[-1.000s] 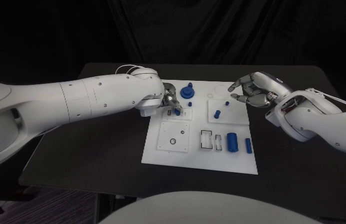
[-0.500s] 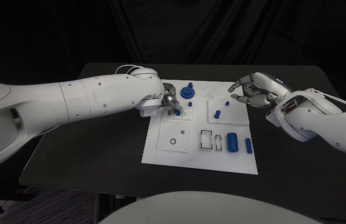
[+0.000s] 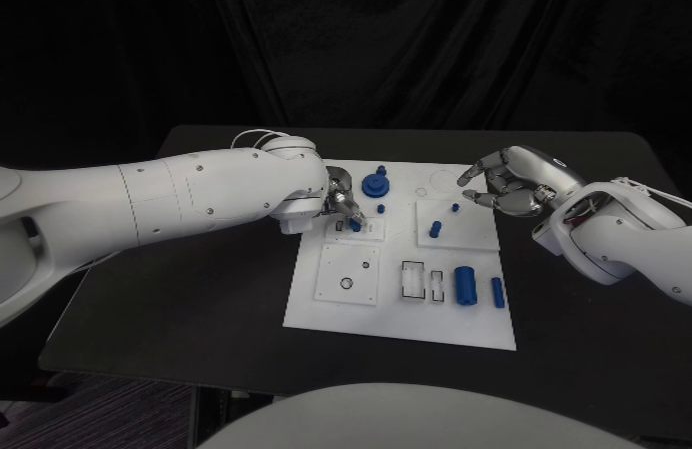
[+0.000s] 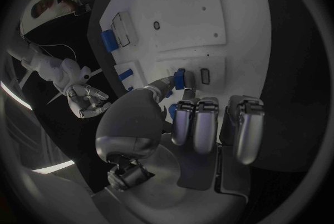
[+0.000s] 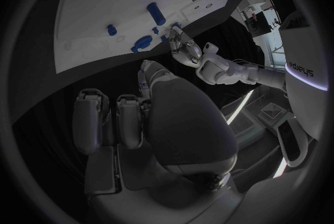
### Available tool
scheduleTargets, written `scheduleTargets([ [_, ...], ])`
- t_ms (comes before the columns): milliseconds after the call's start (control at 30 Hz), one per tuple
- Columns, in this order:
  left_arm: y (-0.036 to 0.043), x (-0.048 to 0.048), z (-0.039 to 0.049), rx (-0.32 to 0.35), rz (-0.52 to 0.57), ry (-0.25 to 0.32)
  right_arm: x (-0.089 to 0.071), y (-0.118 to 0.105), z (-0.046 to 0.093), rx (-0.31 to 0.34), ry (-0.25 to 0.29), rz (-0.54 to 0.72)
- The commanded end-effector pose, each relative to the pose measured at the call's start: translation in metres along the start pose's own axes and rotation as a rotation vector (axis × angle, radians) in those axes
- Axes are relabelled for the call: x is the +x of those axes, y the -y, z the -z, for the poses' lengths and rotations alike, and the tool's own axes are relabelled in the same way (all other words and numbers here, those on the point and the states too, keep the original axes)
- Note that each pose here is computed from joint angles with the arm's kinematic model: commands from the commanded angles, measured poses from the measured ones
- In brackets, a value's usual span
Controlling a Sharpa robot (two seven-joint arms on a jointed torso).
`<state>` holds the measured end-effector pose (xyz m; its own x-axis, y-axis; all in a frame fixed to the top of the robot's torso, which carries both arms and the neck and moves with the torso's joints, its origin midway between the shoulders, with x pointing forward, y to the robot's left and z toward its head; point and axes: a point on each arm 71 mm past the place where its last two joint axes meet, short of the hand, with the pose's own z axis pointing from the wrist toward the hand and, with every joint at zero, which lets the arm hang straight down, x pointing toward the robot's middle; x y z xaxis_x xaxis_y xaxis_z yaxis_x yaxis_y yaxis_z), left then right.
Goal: Assemble the parts on the task board
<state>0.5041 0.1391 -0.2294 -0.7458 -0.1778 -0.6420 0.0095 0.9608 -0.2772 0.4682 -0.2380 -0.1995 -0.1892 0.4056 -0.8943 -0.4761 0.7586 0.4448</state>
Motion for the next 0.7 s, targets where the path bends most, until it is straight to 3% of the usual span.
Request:
scheduleTargets([
  [33, -0.0035, 0.0090, -0.0026, -0.020, -0.023, -0.050, 0.0014, 0.0020, 0.0005, 0.021, -0.009, -0.002],
  [700, -0.0076, 0.0083, -0.0026, -0.036, -0.024, -0.054, 0.0021, 0.0027, 0.0007, 0.028, -0.021, -0.003],
])
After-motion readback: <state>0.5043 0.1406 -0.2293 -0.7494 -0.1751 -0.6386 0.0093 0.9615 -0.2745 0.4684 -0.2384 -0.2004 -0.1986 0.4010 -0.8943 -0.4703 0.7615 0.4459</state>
